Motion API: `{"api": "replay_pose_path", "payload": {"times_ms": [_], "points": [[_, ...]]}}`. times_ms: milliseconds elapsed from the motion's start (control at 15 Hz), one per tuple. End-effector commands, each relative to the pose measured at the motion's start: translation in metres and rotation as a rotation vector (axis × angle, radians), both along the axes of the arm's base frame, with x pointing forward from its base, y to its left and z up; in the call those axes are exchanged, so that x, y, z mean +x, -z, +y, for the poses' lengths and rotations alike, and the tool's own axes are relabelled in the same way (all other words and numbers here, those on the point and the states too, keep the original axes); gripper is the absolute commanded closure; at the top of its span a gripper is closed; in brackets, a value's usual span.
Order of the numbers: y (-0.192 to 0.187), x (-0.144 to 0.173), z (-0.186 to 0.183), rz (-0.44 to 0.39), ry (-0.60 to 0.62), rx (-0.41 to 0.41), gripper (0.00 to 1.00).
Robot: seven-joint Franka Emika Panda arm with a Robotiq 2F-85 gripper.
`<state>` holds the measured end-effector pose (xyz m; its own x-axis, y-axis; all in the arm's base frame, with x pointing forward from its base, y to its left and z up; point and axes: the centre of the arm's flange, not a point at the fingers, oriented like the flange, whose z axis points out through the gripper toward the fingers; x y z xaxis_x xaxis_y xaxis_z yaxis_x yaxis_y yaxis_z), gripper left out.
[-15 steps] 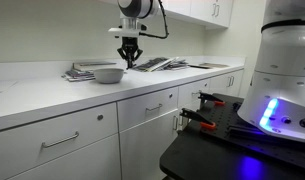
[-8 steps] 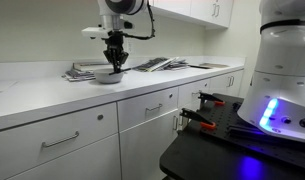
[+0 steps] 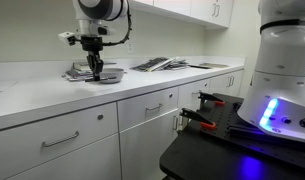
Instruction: Move the pen to the left
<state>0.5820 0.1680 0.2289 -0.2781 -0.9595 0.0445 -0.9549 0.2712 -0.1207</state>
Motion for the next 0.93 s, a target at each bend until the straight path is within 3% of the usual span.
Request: {"api": "replay_pose_path", "payload": {"times_ms": [0, 867], "points": [[0.018, 0.035, 0.016, 0.037, 0.065, 0.026, 0.97], [0.031, 0.052, 0.018, 0.034, 0.056, -0.011, 0.97]]}}
